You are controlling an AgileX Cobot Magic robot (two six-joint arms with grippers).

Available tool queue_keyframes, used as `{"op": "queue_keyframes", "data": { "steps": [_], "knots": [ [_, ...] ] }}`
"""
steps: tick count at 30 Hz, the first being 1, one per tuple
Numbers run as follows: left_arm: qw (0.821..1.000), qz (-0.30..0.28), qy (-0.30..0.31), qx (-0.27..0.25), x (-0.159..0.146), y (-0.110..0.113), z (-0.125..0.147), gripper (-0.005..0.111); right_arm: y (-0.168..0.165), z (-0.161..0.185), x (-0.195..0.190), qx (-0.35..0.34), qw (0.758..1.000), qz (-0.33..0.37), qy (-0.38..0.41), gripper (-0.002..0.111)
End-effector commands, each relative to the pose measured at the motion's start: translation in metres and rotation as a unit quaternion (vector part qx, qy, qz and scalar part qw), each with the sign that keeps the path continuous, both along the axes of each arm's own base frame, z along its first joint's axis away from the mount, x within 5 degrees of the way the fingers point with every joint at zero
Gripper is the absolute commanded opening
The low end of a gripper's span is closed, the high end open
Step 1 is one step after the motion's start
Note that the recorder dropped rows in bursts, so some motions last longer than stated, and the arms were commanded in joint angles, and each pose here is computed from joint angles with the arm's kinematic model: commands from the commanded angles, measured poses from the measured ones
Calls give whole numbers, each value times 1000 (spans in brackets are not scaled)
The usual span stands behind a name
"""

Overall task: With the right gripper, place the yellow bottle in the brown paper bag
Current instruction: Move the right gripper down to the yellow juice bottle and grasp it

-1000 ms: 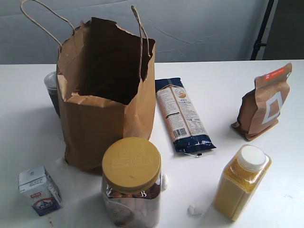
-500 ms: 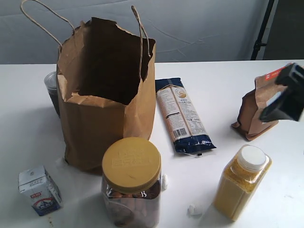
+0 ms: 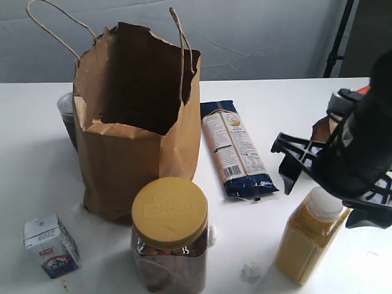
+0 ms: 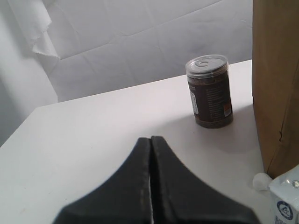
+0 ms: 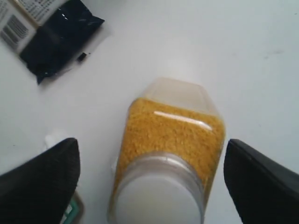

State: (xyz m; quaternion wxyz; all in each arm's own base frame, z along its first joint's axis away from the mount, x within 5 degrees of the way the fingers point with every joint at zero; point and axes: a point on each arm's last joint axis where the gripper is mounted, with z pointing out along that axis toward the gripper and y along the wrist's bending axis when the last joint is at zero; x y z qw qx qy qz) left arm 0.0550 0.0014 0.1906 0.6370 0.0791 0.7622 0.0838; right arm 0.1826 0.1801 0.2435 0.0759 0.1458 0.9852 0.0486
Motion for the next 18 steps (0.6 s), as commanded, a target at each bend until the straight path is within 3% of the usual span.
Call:
{"op": "queue_keyframes", "data": {
  "steps": [1, 3, 4, 7, 8, 15, 18],
  "knots": [
    [1000, 1, -2, -4, 0, 0, -1, 0, 11, -30, 7, -23, 999, -3, 37, 77],
    [1000, 1, -2, -4, 0, 0, -1, 0, 15, -42, 6, -21, 998, -5, 58, 68],
    [1000, 1, -2, -4, 0, 0, -1, 0, 16, -46, 5, -25, 998, -5, 65, 57],
    [1000, 1, -2, -4, 0, 0, -1, 0, 14, -51, 1, -32, 997, 8, 67, 9],
    [1000, 1, -2, -4, 0, 0, -1, 0, 14, -50, -1, -35, 997, 23, 60, 1],
    [1000, 1, -2, -4, 0, 0, -1, 0, -4, -14, -19, -5, 993, 88, -77, 0],
    [1000, 1, -2, -4, 0, 0, -1, 0, -10, 1, -30, 42, 980, 114, -156, 0]
  ]
}}
